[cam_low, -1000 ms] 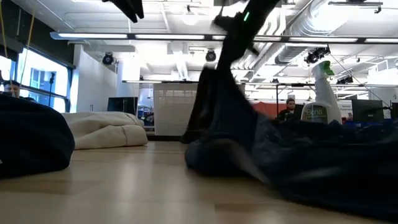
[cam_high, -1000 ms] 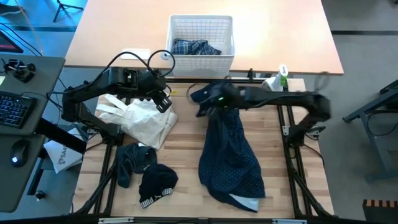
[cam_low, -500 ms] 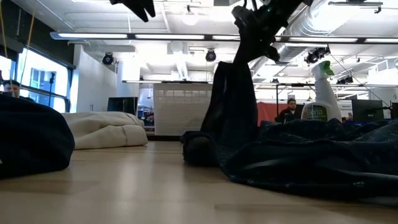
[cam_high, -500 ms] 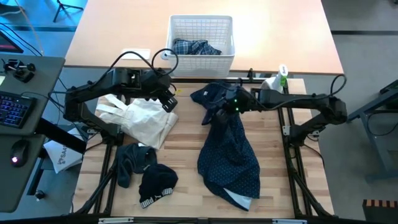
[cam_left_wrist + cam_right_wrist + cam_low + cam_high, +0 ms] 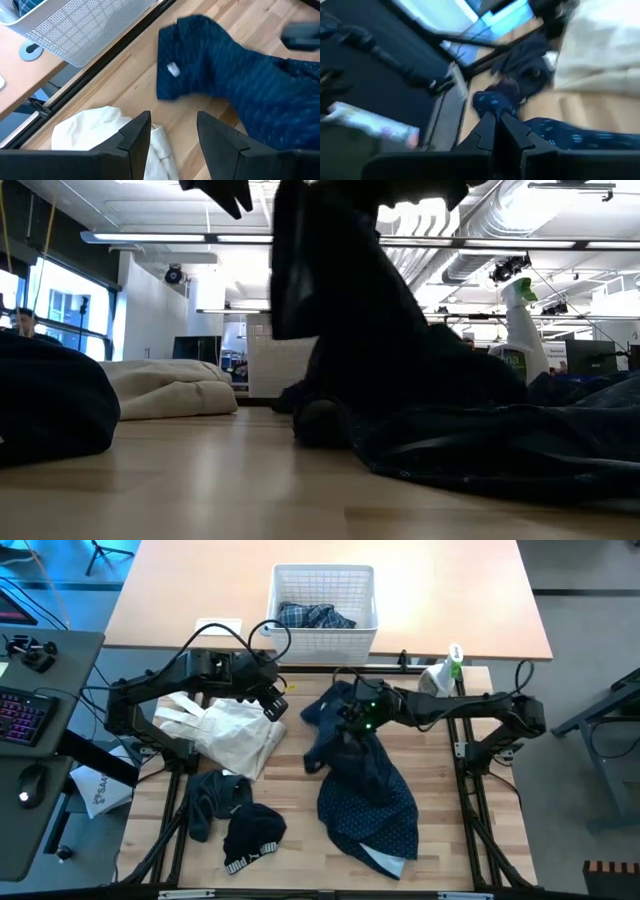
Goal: Fold laundry
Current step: Fold the navy blue polo shirt
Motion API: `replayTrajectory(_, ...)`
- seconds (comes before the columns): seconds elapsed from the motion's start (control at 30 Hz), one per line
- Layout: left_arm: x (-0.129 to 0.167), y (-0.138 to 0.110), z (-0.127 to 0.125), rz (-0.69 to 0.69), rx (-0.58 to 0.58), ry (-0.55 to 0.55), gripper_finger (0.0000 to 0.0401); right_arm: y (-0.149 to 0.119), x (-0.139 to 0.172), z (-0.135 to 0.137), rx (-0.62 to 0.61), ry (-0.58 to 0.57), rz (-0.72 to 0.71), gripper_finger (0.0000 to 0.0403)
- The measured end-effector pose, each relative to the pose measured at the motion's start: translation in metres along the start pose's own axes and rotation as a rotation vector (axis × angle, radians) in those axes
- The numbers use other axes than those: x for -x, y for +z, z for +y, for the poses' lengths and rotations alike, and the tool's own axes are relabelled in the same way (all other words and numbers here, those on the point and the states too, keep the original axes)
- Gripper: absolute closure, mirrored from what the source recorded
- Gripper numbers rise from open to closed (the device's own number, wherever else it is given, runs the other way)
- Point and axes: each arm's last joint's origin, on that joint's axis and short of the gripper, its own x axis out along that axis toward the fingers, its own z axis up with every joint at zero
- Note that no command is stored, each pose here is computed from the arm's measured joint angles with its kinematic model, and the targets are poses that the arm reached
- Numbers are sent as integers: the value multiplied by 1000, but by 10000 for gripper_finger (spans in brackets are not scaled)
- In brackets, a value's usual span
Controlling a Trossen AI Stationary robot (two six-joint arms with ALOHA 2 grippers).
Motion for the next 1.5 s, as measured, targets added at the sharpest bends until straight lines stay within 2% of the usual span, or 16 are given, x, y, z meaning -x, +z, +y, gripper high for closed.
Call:
replayTrajectory(0.07,0,0,0,0,0,0,254,1,4,-8,-42,-209,-72,399)
replayTrajectory(0.13,0,0,0,-3,1,-1,254,-3,15,-16,-104,-516,-128,399)
replayTrajectory(0.2,0,0,0,-3,1,-2,254,-11,30,-19,-156,-769,-128,398)
replayTrajectory(0.3,0,0,0,-3,1,-1,254,-34,43,-25,-211,-1005,34,398)
replayTrajectory(0.37,0,0,0,-3,1,-2,254,-54,46,-33,-266,-1082,172,393)
replayTrajectory(0.47,0,0,0,-3,2,-2,254,-76,50,-41,-343,-1067,332,366)
replayTrajectory(0.57,0,0,0,-3,1,-1,254,-89,57,-48,-449,-1002,473,317)
replayTrajectory(0.7,0,0,0,-3,1,-1,254,-75,70,-44,-530,-830,541,247)
replayTrajectory(0.8,0,1,0,-5,1,-2,254,-54,74,-42,-516,-745,478,208)
replayTrajectory(0.93,0,5,-2,-59,-54,5,254,-31,59,-49,-306,-672,271,180)
replayTrajectory(1.03,0,7,-3,-76,-82,-6,254,-28,38,-66,-244,-668,217,177)
replayTrajectory(1.13,0,9,-4,-94,-69,-20,254,-31,14,-85,-223,-669,196,186)
replayTrajectory(1.2,0,10,-5,-101,-64,-24,254,-37,0,-99,-230,-697,202,206)
replayTrajectory(1.33,1,11,-5,-115,-55,-30,254,-53,-15,-122,-262,-777,252,291)
replayTrajectory(1.43,1,21,-8,-211,-4,-45,254,-43,-16,-120,-239,-683,184,377)
replayTrajectory(1.5,1,28,-12,-271,74,-87,254,-29,-10,-110,-206,-561,124,388)
